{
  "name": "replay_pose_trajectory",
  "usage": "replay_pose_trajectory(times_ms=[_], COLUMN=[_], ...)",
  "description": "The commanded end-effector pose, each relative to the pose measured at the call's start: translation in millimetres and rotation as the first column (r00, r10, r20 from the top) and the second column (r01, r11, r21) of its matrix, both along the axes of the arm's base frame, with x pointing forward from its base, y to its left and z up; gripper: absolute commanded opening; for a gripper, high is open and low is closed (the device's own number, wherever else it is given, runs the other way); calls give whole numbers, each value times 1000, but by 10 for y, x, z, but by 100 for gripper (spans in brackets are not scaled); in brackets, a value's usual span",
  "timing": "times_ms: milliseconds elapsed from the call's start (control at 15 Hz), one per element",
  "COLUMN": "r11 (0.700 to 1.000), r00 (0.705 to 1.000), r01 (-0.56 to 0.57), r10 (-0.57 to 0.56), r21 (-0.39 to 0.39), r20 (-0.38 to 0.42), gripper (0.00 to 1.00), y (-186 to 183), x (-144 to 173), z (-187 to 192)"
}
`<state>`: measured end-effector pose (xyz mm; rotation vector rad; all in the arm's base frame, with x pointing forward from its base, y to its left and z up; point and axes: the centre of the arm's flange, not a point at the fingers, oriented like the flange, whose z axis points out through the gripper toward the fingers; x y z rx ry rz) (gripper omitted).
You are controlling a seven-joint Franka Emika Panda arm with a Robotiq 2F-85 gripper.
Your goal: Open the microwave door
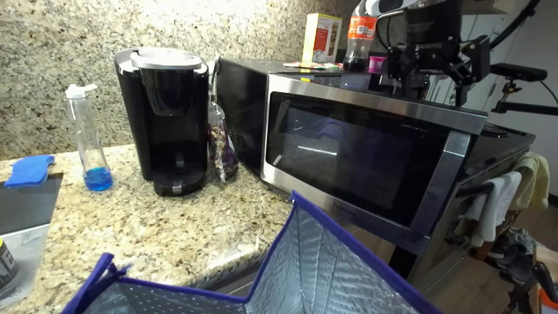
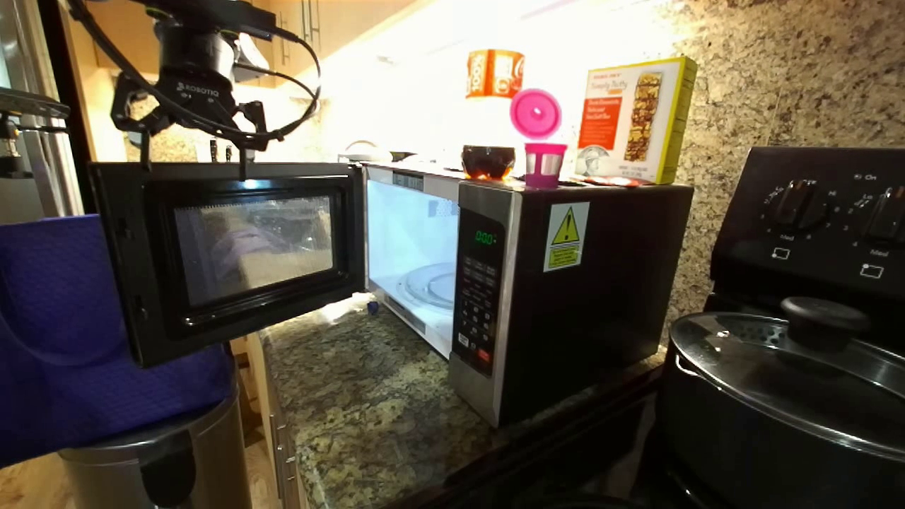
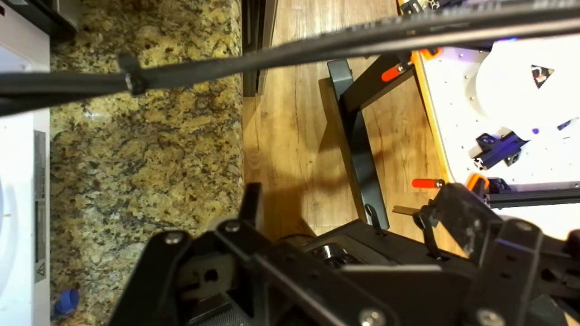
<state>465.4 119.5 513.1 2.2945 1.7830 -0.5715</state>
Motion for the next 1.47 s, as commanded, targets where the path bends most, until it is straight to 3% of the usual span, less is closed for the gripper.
replay_pose_trajectory(times_ms=[0, 133, 400, 600, 800, 933, 1133, 1400], r11=[1000, 999, 972, 930, 868, 816, 790, 781], r00=[1000, 999, 966, 929, 899, 893, 904, 903], r01=[1, -41, -205, -308, -385, -417, -408, -418], r10=[-1, 41, 182, 248, 276, 286, 279, 301], r21=[0, 24, 117, 203, 314, 400, 458, 465], r20=[1, 8, 185, 274, 340, 347, 325, 307], gripper=[100, 100, 100, 100, 100, 100, 100, 100], y=[-6, -73, -171, -193, -172, -108, 56, 209], x=[4, -21, 185, 347, 377, 313, 156, 118], z=[6, 18, -64, -237, -424, -488, -519, -507])
